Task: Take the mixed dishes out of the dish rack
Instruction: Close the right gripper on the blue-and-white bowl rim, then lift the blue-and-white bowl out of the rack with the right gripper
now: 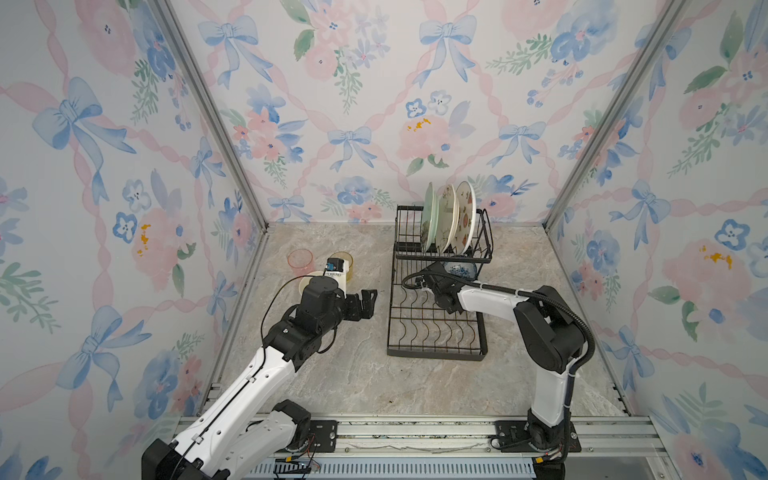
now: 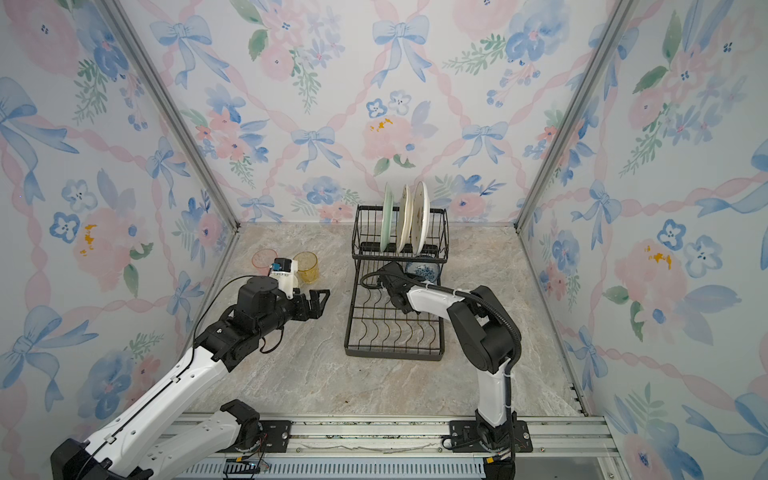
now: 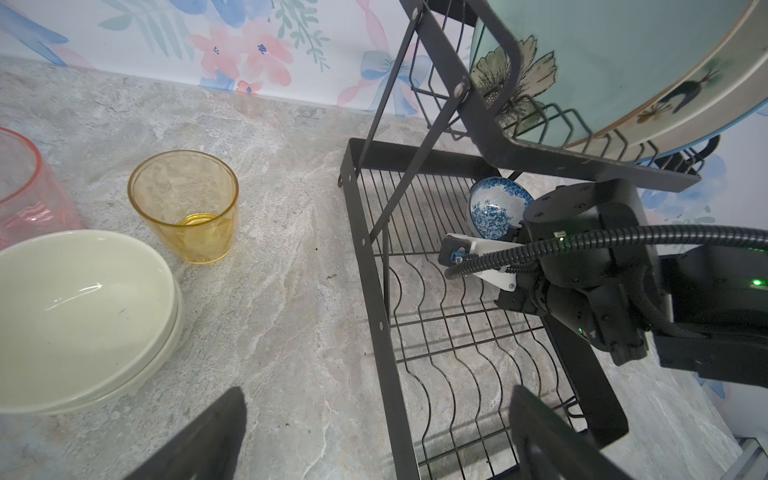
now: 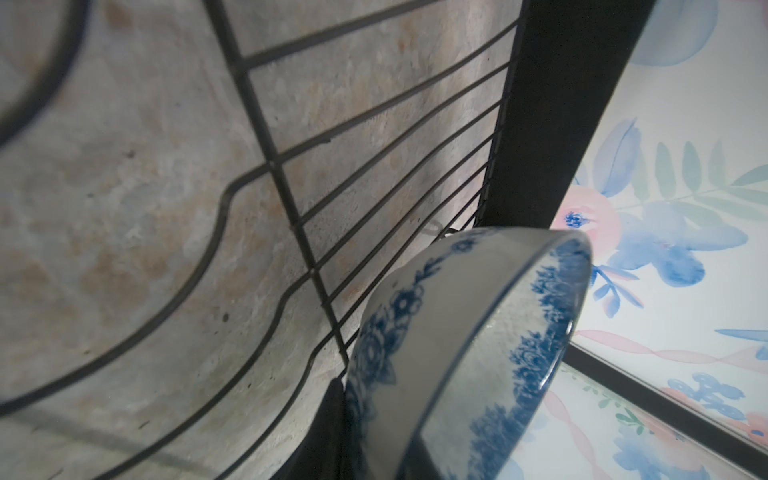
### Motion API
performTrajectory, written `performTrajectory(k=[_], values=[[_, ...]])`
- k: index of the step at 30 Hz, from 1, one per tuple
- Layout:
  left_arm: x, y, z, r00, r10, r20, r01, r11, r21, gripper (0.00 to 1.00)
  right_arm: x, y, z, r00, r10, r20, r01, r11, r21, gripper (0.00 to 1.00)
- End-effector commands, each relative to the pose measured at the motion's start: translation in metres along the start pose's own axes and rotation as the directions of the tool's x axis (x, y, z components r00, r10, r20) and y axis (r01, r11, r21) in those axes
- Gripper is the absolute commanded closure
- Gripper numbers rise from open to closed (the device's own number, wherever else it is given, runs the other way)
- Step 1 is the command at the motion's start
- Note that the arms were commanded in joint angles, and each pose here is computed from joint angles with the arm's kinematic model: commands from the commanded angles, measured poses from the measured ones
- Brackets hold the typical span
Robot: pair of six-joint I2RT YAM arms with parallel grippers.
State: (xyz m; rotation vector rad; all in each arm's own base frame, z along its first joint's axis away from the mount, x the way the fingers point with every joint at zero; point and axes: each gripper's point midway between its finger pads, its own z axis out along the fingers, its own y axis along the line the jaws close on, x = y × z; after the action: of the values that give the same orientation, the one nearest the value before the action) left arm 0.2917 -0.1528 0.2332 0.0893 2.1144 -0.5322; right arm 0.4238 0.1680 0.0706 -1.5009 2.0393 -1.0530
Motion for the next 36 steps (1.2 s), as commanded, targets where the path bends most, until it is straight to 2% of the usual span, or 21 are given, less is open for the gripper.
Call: performTrajectory(k=[1,9,15,22,28,36], values=[[-0.012,-0.003,-0.005,0.999,-0.019,0.042,0.018,1.000,0.011,0.02,-0.004,-0.015,-0.009,0.999,0.039,-0.015,-0.038,0.997,0.065,0.82],[-0.012,-0.004,-0.007,0.999,-0.020,0.046,0.019,1.000,0.016,0.02,-0.009,-0.019,-0.031,0.997,0.070,0.022,-0.071,0.993,0.092,0.88],[-0.014,-0.003,-0.011,0.998,-0.017,0.058,0.017,1.000,0.015,0.02,-0.010,-0.022,-0.053,0.995,0.088,0.051,-0.092,0.992,0.089,0.89],[-0.014,-0.004,-0.012,0.998,-0.016,0.062,0.015,1.000,0.021,0.02,-0.012,-0.015,-0.092,0.979,0.151,0.134,-0.156,0.987,0.031,0.88],[-0.020,-0.005,-0.020,0.996,-0.014,0.091,0.012,1.000,0.023,0.02,-0.004,0.006,-0.112,0.968,0.196,0.159,-0.193,0.981,-0.030,0.88],[-0.026,-0.004,-0.031,0.991,-0.019,0.131,0.016,1.000,0.021,0.02,-0.006,0.017,-0.155,0.914,0.337,0.227,-0.321,0.941,-0.104,0.88]])
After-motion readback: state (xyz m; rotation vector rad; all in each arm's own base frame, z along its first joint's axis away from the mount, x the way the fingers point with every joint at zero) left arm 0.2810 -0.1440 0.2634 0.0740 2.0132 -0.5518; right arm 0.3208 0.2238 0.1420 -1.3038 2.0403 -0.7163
